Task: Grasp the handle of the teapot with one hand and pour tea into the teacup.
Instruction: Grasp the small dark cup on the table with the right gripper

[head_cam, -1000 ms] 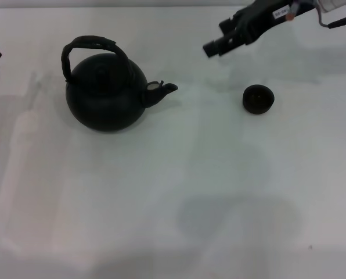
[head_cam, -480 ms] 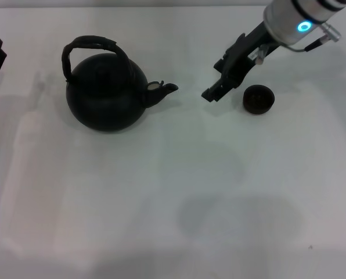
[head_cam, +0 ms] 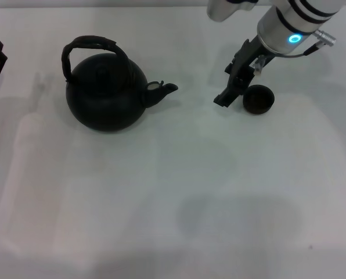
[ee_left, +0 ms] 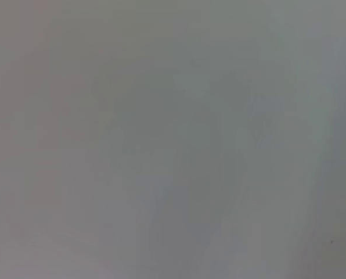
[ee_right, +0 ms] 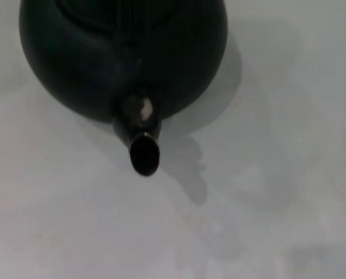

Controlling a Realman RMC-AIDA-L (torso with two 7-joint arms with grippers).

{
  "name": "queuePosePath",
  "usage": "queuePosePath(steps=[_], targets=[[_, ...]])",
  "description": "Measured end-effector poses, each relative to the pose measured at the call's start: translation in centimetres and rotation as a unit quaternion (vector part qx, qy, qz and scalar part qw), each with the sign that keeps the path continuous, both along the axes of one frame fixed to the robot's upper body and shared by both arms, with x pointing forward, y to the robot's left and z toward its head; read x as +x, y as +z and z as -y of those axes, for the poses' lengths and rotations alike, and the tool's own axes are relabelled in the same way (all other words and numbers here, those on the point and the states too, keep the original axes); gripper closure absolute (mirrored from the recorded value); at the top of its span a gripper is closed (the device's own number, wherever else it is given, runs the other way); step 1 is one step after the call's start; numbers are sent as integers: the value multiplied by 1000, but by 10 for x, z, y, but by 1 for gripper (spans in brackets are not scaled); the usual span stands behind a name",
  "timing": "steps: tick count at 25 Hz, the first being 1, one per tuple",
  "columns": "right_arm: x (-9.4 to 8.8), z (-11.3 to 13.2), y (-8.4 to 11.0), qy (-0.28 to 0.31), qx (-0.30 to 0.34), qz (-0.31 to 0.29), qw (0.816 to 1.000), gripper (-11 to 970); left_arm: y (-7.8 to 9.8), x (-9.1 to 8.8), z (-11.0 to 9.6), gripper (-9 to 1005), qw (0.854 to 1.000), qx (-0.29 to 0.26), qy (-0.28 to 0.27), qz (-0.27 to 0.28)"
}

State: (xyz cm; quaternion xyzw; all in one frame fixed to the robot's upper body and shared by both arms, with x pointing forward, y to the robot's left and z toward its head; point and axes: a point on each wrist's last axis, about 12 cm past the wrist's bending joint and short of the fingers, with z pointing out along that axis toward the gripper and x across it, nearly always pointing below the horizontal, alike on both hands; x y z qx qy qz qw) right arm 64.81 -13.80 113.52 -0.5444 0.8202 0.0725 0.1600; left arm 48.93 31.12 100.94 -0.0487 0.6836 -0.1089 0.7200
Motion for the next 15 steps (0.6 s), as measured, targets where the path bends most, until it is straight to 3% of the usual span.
queuePosePath(steps=[15], targets=[[1, 9, -18, -18, -43, 4, 999, 150, 0, -1, 0, 166, 1000, -4, 0, -1]])
